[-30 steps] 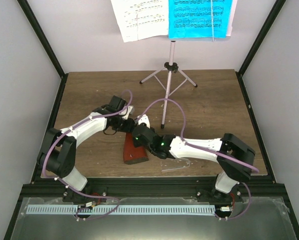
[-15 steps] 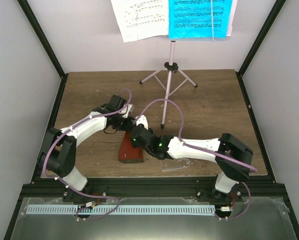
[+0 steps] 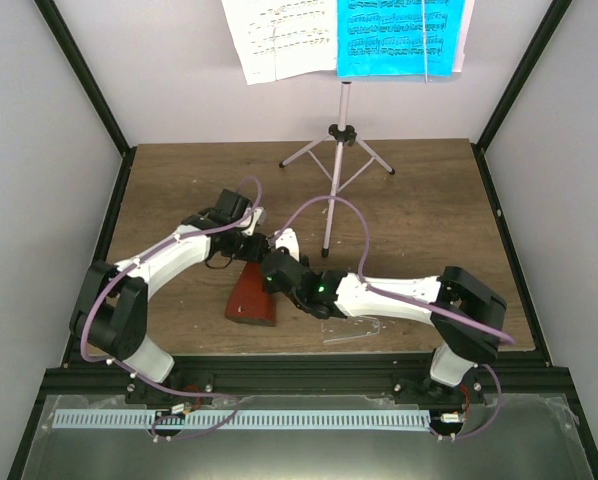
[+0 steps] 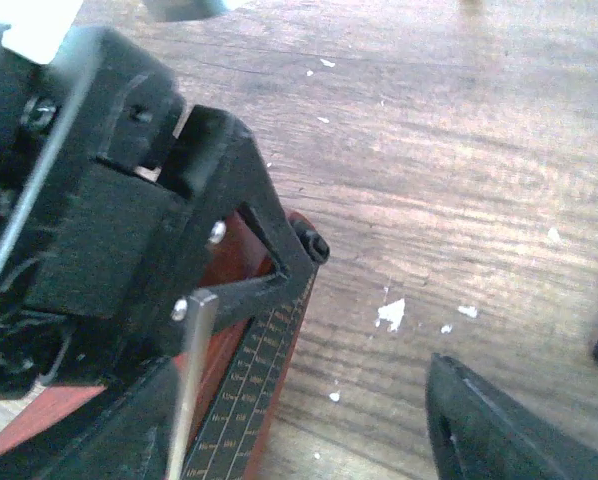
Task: Pack up the instrument practice props
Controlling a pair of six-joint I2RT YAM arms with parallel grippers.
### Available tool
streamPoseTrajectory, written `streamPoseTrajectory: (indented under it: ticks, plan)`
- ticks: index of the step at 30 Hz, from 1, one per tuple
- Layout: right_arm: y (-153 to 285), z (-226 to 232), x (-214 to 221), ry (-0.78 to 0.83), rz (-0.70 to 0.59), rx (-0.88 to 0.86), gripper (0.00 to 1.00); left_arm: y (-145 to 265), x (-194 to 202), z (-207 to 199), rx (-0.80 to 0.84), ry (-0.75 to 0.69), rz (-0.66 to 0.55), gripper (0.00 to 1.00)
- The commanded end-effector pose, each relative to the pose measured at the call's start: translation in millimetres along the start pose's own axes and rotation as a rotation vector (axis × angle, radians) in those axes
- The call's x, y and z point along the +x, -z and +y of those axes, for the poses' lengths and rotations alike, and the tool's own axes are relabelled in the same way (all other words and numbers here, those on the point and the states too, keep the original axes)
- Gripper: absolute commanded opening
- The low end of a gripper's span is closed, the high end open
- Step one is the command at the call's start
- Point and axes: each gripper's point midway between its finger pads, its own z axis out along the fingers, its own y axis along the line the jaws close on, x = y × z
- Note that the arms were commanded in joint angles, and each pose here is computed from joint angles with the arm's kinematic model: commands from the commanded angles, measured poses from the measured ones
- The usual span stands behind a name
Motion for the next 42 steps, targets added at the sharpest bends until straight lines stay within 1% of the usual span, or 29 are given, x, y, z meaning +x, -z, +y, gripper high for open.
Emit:
streamPoseTrajectory:
  ticks: [1,4,8,10,13,14,17,19,23,26,30,36,39,42]
  plan:
    - [21.6,8.2,-26.8,-0.060,-0.105,-0.071,0.74,14.0,-14.6,-19.4,0.066,-0.087,-0.075,0.25]
    - [29.8,-1.3,-25.2,-0.085,-0.125,-0.080,0.84,22.5,-18.1,-28.1,0.103,-0.126,-0.114,0.23]
    - [43.7,-18.2,-33.4,-0.129,-0.159,-0.086,0.89,31.5,-19.9,-41.0,0.159,-0.177,-0.148,0.22]
    - [49.7,-33.2,-38.3,-0.182,-0.166,-0.107,0.89,35.1,-20.0,-46.3,0.175,-0.208,-0.163,0.21]
    - [60.2,-45.4,-42.6,-0.287,-0.155,-0.252,0.92,39.9,-17.6,-57.3,0.204,-0.260,-0.181,0.21]
    - [67.1,-50.4,-50.3,-0.329,-0.170,-0.300,0.93,41.9,-16.3,-63.2,0.216,-0.287,-0.187,0.20]
    - [72.0,-60.1,-51.5,-0.381,-0.128,-0.385,0.93,45.0,-6.3,-84.2,0.246,-0.393,-0.189,0.19]
    - [72.6,-64.5,-52.1,-0.407,-0.089,-0.398,0.93,48.1,1.2,-97.1,0.259,-0.466,-0.199,0.19]
    - [77.3,-65.7,-52.4,-0.451,-0.066,-0.444,0.93,56.4,14.0,-118.6,0.294,-0.569,-0.231,0.18]
    - [76.6,-64.6,-47.9,-0.472,-0.034,-0.488,0.91,62.8,19.7,-128.1,0.302,-0.621,-0.259,0.18]
    - [75.3,-57.1,-38.2,-0.467,0.044,-0.532,0.88,67.2,24.9,-133.7,0.297,-0.665,-0.284,0.18]
    - [80.8,-47.4,-28.3,-0.434,0.119,-0.577,0.83,70.7,25.4,-136.2,0.289,-0.683,-0.298,0.18]
    - [76.3,-45.3,-19.8,-0.423,0.170,-0.571,0.76,71.8,26.3,-138.1,0.297,-0.686,-0.300,0.18]
    - [72.7,-37.0,-13.3,-0.417,0.212,-0.611,0.68,72.1,27.5,-139.6,0.300,-0.691,-0.298,0.18]
